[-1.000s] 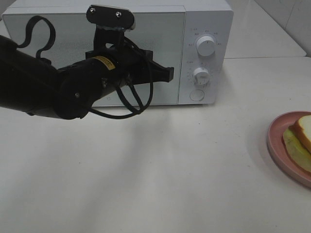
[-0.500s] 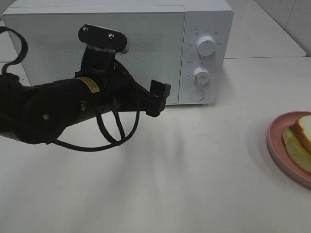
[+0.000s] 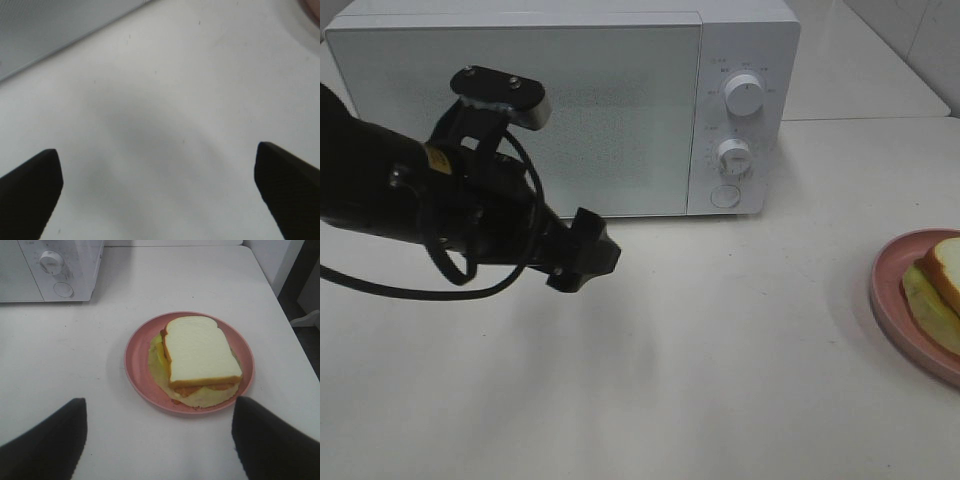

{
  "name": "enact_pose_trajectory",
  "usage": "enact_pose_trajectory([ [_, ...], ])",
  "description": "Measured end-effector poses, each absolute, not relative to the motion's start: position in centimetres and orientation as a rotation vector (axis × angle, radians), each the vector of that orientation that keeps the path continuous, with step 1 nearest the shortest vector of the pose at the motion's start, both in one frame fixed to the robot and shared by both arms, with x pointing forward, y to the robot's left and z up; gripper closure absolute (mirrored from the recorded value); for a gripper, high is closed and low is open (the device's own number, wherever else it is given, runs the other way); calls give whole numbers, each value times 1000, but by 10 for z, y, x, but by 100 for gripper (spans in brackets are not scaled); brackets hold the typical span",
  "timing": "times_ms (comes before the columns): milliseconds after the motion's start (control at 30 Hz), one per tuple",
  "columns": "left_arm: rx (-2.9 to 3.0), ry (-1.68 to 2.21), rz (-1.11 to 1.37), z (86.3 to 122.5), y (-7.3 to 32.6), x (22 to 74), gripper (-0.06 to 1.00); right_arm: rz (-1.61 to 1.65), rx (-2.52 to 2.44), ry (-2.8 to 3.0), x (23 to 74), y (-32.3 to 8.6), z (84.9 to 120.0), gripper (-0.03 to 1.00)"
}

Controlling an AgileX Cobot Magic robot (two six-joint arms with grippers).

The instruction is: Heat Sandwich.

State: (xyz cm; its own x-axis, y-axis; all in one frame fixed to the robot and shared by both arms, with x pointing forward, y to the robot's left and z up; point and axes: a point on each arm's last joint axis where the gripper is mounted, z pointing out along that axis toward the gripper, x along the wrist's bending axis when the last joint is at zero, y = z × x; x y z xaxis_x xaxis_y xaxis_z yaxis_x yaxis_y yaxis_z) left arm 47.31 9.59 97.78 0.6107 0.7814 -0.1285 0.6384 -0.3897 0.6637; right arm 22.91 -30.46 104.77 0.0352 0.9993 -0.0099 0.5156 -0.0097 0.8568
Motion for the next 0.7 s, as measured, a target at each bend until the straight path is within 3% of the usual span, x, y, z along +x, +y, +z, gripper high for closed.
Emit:
enact_pose_trajectory([
  [400, 2301, 1255, 76, 1011, 153, 453, -4, 874, 1612, 1565, 229, -305, 1048, 20],
  [700, 2206, 1555, 188, 1038, 209, 447, -4, 874, 1612, 1565, 229, -305, 1048, 20],
])
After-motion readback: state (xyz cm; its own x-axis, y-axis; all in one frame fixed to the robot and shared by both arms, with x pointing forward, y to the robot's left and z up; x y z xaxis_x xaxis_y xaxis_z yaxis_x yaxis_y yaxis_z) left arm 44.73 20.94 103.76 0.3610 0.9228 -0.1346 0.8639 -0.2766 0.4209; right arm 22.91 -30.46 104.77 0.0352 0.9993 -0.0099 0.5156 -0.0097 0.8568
